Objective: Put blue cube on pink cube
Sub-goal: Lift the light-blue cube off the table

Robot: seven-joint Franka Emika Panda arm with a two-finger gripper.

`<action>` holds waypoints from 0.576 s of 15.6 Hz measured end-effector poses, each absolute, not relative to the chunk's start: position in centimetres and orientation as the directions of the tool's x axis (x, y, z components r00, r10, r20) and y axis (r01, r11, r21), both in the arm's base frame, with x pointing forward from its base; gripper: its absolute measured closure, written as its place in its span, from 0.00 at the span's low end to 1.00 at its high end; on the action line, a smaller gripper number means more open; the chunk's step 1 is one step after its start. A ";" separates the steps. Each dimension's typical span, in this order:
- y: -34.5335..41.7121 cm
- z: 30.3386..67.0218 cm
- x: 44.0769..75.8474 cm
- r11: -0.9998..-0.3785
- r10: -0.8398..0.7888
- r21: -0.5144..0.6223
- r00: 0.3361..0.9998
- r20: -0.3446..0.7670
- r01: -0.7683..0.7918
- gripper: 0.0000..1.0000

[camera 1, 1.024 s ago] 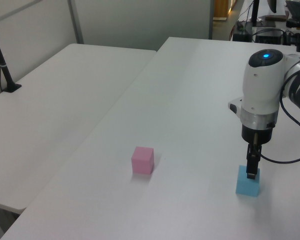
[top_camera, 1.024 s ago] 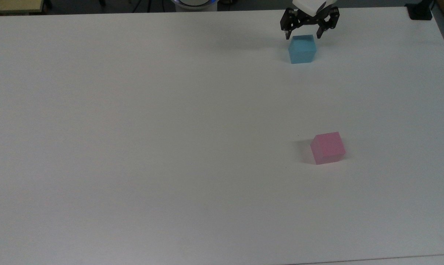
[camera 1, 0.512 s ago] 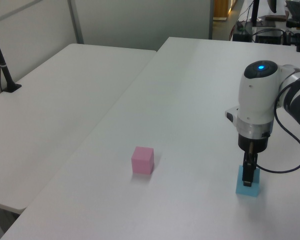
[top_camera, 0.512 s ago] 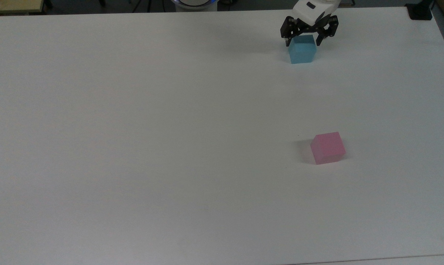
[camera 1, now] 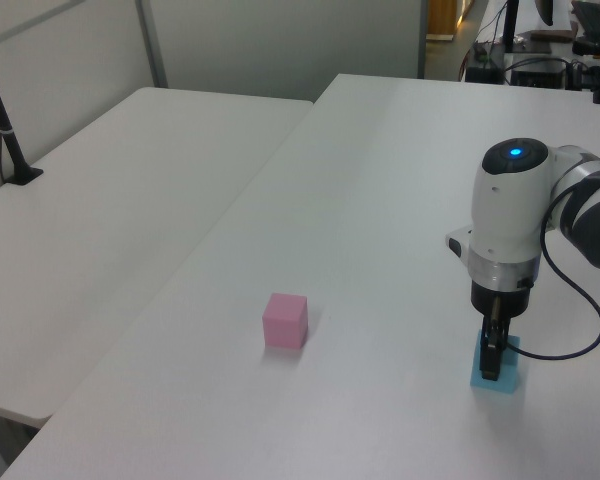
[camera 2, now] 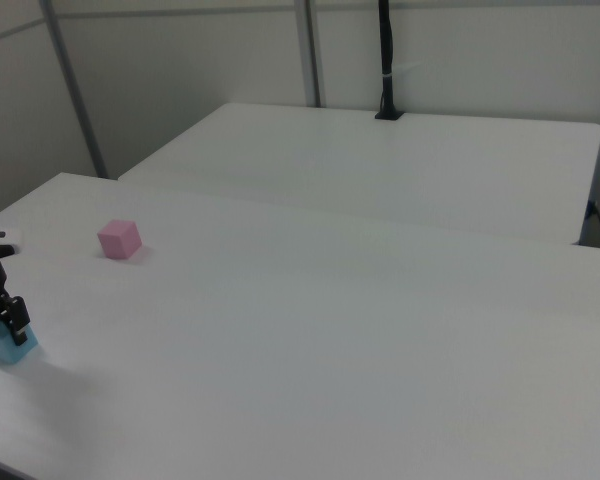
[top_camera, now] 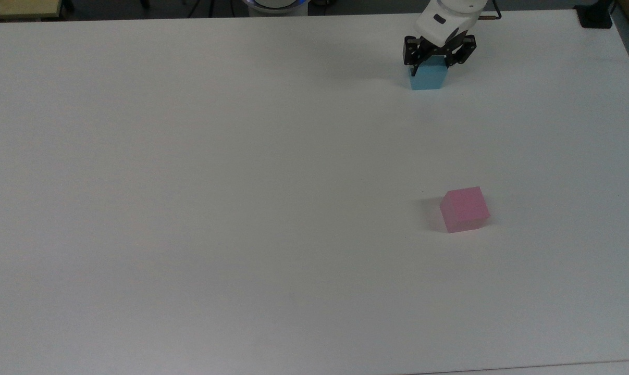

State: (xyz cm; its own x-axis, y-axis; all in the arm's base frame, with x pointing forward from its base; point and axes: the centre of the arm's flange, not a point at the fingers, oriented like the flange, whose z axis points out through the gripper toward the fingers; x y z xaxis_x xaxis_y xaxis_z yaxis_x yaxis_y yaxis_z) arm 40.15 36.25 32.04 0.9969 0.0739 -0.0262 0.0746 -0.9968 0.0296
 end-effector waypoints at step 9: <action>38.3 36.3 40.2 -0.995 0.100 0.017 0.995 -0.006 0.100 0.36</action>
State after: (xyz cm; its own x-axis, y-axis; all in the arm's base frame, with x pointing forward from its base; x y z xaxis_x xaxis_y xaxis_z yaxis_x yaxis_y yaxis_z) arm 40.18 38.31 36.33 0.9950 0.0997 -0.0063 0.0998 -0.9949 0.0166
